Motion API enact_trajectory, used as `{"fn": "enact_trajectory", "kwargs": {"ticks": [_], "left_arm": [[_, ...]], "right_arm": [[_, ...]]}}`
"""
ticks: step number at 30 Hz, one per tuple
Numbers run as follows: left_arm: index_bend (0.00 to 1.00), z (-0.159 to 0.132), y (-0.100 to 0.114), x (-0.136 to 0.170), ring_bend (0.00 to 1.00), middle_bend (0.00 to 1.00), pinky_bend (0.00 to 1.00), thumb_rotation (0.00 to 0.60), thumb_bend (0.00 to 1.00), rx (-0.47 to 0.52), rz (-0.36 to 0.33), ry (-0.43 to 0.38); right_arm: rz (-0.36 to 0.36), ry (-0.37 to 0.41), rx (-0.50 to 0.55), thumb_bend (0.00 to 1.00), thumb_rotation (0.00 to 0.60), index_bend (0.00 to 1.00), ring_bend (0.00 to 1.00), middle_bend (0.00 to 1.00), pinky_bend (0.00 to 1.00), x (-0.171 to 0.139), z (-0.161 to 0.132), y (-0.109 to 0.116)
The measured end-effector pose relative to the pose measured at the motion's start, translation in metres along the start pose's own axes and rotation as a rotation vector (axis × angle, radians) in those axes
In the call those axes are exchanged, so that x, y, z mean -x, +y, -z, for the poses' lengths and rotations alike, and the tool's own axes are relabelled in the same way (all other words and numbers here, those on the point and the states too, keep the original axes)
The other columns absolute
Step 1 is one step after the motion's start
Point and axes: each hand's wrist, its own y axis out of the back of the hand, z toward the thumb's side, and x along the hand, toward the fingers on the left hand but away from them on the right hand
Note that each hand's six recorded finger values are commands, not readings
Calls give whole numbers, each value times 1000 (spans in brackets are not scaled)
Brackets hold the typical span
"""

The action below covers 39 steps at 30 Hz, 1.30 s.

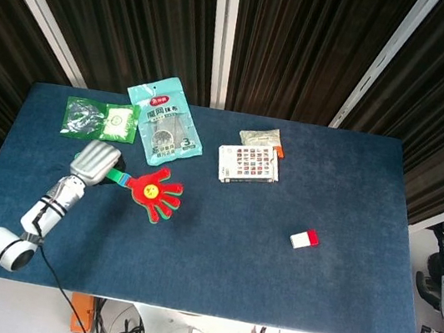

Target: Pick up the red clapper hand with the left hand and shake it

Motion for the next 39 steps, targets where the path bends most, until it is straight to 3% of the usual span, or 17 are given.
{"fn": "enact_trajectory", "kwargs": {"ticks": [2, 5, 9, 12, 15, 19, 23, 26, 29, 33, 36, 39], "left_arm": [[1000, 0, 5, -1, 1000, 1000, 1000, 600, 598, 136, -18, 19], [1000, 3, 16, -2, 1000, 1000, 1000, 600, 599, 445, -59, 47], [1000, 8, 31, -1, 1000, 1000, 1000, 600, 599, 988, -124, 63], [1000, 9, 39, 0, 1000, 1000, 1000, 600, 598, 1326, -158, 51], [1000, 9, 41, 1, 1000, 1000, 1000, 600, 598, 1529, -169, 28], [1000, 7, 40, 1, 1000, 1000, 1000, 600, 597, 1600, -160, -4], [1000, 5, 34, 2, 1000, 1000, 1000, 600, 596, 1467, -127, -29], [1000, 1, 27, 2, 1000, 1000, 1000, 600, 594, 1245, -86, -42], [1000, -5, 17, 2, 1000, 1000, 1000, 600, 594, 926, -44, -58], [1000, -13, 4, 2, 1000, 1000, 1000, 600, 594, 377, 0, -96], [1000, -18, -4, 3, 1000, 1000, 1000, 600, 593, 30, 17, -130], [1000, -22, -9, 3, 1000, 1000, 1000, 600, 594, -196, 20, -153]], "right_arm": [[1, -2, 0, 327, 600, 0, 0, 0, 0, 0, 1, 0], [-5, -3, 1, 327, 600, 0, 0, 0, 0, 1, 1, -2], [-10, -1, 0, 327, 600, 0, 0, 0, 0, 2, 0, -4], [-9, -3, -9, 327, 600, 0, 0, 0, 0, 2, 0, -4], [-7, -3, -9, 327, 600, 0, 0, 0, 0, 3, -1, -4], [-6, -5, -7, 327, 600, 0, 0, 0, 0, 3, 0, -4], [-10, -7, -5, 327, 600, 0, 0, 0, 0, 3, 1, -4], [-12, -7, -2, 327, 600, 0, 0, 0, 0, 3, 1, -5], [-11, -9, -2, 327, 600, 0, 0, 0, 0, 2, 2, -4], [-7, -10, 0, 327, 600, 0, 0, 0, 0, 3, 4, -3], [-9, -9, 1, 327, 600, 0, 0, 0, 0, 3, 4, -4], [-11, -9, 2, 327, 600, 0, 0, 0, 0, 3, 4, -4]]}}
